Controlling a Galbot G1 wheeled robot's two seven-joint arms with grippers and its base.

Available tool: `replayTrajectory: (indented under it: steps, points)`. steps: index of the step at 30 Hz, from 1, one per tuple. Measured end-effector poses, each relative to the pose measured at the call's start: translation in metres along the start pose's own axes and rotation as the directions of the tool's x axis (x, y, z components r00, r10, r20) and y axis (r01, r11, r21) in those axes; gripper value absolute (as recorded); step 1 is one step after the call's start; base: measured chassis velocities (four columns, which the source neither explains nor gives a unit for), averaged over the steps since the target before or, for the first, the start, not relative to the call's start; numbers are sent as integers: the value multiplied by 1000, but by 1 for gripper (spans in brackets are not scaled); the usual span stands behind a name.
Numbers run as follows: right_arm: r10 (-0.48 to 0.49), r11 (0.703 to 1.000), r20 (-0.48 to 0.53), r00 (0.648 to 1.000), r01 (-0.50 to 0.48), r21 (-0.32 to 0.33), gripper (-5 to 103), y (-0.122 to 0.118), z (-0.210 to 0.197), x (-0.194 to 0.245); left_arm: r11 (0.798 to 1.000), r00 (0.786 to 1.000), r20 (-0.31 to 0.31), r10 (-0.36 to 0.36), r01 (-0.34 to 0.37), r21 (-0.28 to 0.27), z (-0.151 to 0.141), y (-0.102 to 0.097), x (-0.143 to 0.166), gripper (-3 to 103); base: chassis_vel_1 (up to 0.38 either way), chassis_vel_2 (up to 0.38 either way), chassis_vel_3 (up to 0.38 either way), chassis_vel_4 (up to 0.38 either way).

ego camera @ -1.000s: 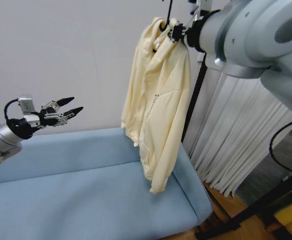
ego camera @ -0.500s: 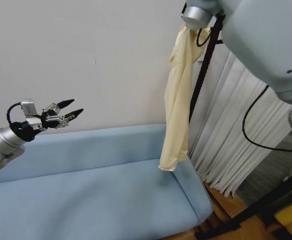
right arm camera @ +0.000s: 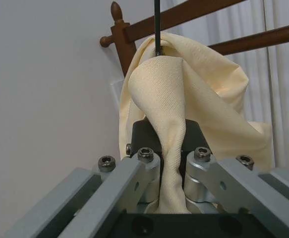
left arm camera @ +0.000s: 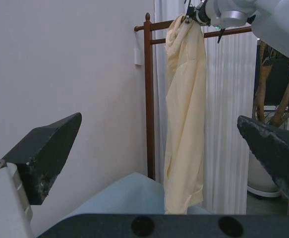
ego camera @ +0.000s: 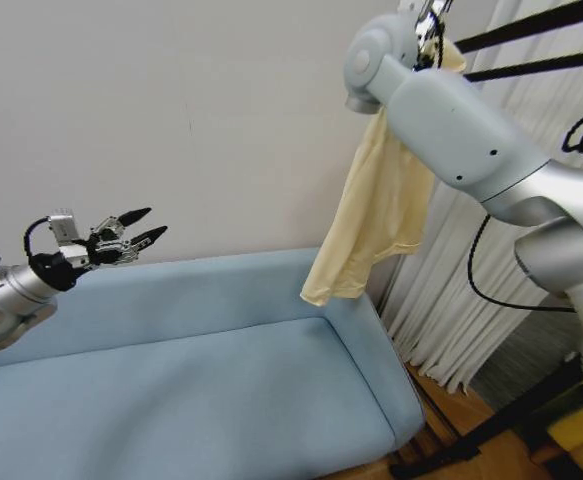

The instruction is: Pick up the clothes from the sofa and hang them on the clothes hanger.

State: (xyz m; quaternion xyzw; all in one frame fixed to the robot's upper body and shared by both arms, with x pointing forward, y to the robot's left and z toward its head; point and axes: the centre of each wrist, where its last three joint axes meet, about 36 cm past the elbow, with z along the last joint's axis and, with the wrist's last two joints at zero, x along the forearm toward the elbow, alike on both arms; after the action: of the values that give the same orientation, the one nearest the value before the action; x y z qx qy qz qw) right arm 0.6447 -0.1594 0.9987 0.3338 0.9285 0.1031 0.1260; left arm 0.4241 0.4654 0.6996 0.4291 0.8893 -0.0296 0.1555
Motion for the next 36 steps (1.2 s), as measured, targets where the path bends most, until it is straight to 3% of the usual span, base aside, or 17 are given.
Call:
replayTrajectory:
  steps: [17,36]
  points:
    - [50,997,-22,999,-49,52,4,-31,39,-92,1000,1000,-14,-8,8,5,2,3,3,100,0,0,0,0]
    - [147,987,-3,989,-146,64,4,-88,26,-156,999,999,10,-39,39,11,8,3,4,100,0,0,0,0]
